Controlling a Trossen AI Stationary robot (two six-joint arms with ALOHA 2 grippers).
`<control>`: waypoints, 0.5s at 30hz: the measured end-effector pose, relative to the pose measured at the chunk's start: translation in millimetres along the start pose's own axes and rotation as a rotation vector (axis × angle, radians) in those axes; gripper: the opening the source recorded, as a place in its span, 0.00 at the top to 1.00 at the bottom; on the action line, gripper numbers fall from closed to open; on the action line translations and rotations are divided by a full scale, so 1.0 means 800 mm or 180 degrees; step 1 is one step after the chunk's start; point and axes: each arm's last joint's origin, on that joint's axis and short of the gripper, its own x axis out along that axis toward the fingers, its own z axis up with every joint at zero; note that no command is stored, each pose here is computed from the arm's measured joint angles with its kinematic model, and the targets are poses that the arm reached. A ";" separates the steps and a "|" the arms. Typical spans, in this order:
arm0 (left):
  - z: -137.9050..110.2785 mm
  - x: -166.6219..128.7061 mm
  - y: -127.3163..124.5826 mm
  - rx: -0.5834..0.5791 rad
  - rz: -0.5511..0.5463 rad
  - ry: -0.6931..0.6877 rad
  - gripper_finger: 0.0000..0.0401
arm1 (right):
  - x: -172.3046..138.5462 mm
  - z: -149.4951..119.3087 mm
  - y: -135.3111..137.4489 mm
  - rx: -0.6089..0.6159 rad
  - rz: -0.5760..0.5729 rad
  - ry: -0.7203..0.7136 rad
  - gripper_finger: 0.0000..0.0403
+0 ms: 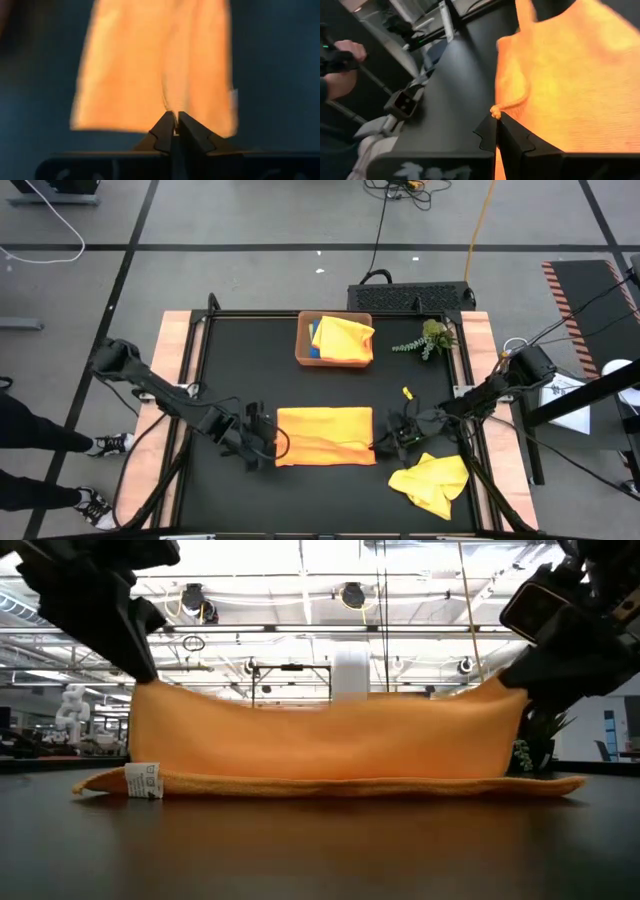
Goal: Fold microfiber towels
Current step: Fold the orange microfiber towel
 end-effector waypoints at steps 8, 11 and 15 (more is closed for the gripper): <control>0.001 0.015 -0.014 -0.0158 -0.0415 0.0117 0.82 | 0.001 -0.001 0.009 0.0000 0.0372 0.0174 0.83; 0.000 0.011 -0.014 -0.0243 -0.0439 0.0120 0.80 | 0.003 0.000 0.013 -0.0008 0.0514 0.0231 0.74; -0.001 0.005 -0.019 -0.0284 -0.0582 0.0134 0.80 | 0.002 -0.003 0.018 -0.0021 0.0716 0.0367 0.63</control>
